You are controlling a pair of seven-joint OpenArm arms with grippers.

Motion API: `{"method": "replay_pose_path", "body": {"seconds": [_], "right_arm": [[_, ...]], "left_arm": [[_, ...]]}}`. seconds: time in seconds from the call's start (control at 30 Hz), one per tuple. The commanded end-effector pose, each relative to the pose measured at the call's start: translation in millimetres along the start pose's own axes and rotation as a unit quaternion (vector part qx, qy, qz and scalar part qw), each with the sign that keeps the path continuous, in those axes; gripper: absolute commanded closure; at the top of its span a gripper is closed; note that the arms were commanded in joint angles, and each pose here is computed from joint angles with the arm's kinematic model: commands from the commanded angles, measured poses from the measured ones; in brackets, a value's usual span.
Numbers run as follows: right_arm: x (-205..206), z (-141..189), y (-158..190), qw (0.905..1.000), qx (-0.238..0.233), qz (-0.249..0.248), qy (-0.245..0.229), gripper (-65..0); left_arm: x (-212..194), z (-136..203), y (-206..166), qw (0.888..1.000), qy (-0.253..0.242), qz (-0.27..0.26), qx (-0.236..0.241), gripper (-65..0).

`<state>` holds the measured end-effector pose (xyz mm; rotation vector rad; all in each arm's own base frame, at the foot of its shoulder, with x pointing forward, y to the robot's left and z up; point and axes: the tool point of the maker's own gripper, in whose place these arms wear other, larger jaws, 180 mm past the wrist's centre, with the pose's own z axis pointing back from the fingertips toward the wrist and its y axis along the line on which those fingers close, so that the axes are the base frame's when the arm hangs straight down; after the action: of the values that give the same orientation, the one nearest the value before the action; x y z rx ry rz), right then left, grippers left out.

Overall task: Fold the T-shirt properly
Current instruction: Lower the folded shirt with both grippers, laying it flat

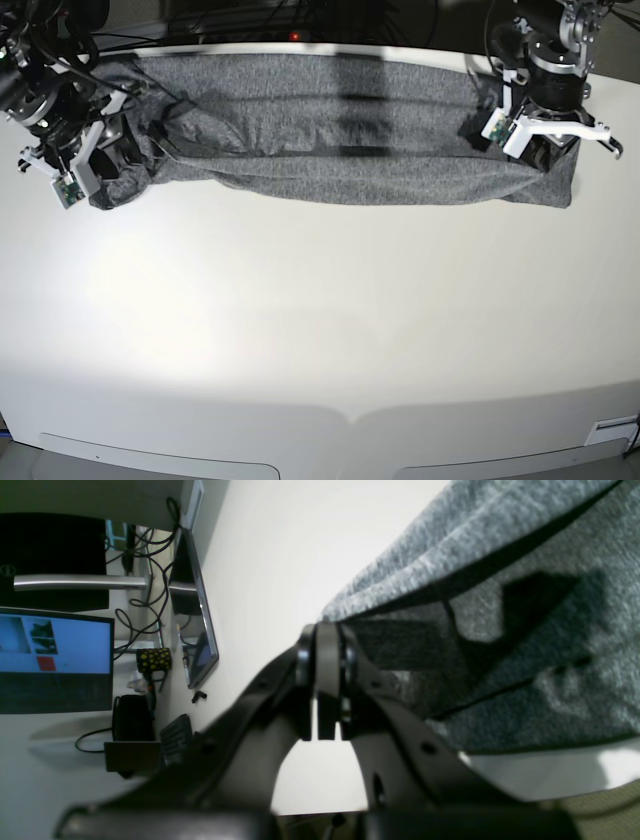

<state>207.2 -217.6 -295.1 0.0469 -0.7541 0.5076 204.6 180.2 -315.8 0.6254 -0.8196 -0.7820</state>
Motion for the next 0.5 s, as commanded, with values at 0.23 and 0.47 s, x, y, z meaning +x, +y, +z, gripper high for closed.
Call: {"method": "replay_pose_path", "body": {"seconds": [0.23, 0.47], "right_arm": [[-15.5, -42.3, 13.3, 0.9974, 0.06, -0.028, 0.029, -21.0], [-21.5, -74.8, 19.6, 0.9949, 0.078, -0.01, 0.062, -21.0]], "left_arm": [[5.9, 1.9, 10.3, 1.0, -0.014, 0.001, 0.016, 0.0], [5.9, 1.9, 10.4, 1.0, -0.014, 0.001, 0.017, 0.0]]}}
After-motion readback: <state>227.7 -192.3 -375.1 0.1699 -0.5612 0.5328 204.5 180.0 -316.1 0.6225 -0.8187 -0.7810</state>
